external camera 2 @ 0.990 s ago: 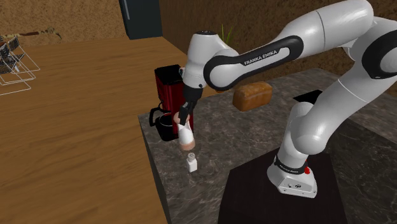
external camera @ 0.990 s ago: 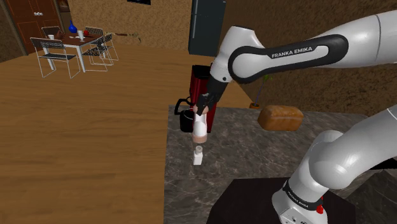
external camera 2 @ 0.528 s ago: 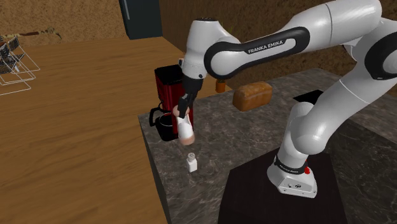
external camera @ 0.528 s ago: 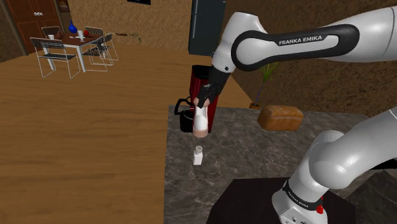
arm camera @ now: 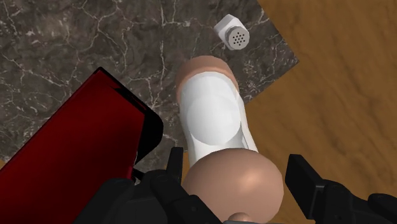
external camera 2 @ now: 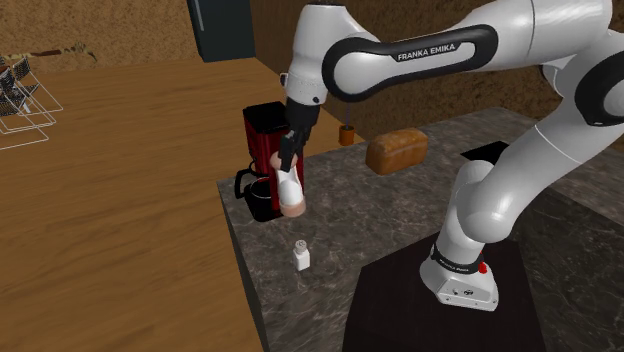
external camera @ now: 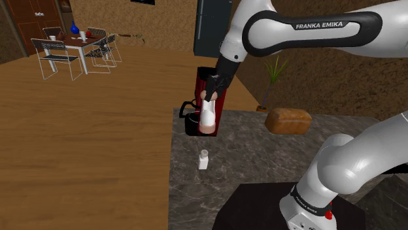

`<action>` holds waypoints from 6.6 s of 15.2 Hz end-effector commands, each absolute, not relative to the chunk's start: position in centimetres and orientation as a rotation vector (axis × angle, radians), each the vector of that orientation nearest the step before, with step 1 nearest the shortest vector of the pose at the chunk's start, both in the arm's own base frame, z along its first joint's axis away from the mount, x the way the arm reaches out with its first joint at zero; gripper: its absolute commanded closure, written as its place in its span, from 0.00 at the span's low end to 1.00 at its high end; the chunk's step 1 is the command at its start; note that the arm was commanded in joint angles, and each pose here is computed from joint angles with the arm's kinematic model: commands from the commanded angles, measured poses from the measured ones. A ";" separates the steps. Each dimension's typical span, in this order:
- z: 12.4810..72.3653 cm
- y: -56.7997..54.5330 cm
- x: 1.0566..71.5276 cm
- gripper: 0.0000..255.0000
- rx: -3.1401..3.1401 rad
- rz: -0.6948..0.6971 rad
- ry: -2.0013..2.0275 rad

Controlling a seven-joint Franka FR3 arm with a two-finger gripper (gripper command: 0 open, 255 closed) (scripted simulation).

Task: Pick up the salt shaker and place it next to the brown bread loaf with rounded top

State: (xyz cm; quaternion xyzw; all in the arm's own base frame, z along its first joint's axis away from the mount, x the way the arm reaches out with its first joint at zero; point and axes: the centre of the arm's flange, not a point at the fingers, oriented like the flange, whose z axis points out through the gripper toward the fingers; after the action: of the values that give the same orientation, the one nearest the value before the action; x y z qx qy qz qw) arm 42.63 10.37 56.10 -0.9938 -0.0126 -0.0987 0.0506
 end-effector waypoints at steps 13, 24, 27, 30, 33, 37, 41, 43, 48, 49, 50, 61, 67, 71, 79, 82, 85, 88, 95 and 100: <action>63.5 10.4 42.7 1.00 -3.025 -0.300 -0.038; 65.4 2.9 37.2 1.00 -3.025 -0.300 -0.038; 65.5 -0.2 34.8 1.00 -3.025 -0.300 -0.038; 65.5 -3.4 32.5 1.00 -3.025 -0.300 -0.038; 65.5 -6.6 30.1 1.00 -3.025 -0.300 -0.038; 65.5 -10.9 27.0 1.00 -3.025 -0.300 -0.038; 65.5 -15.1 23.8 1.00 -3.025 -0.300 -0.038; 65.5 -17.2 22.3 1.00 -3.025 -0.300 -0.038; 65.5 -22.5 18.4 1.00 -3.025 -0.300 -0.038; 65.5 -23.6 17.6 1.00 -3.025 -0.300 -0.038; 65.5 -24.7 16.8 1.00 -3.025 -0.300 -0.038; 65.6 -36.3 8.2 1.00 -3.025 -0.300 -0.038; 65.6 -42.7 3.5 1.00 -3.025 -0.300 -0.038; 65.6 -47.0 0.3 1.00 -3.025 -0.300 -0.038; 63.0 -50.0 -1.9 1.00 -3.025 -0.300 -0.038; 61.4 -50.0 -1.9 1.00 -3.025 -0.300 -0.038; 59.8 -50.0 -1.9 1.00 -3.025 -0.300 -0.038; 58.2 -50.0 -1.9 1.00 -3.025 -0.300 -0.038; 54.5 -50.0 -1.9 1.00 -3.025 -0.300 -0.038; 51.9 -50.0 -1.9 1.00 -3.025 -0.300 -0.038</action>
State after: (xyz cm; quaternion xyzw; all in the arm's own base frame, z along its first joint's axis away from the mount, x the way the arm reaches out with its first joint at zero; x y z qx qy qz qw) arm -2.04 -50.03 52.45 -0.9938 -0.0125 -0.0985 0.0508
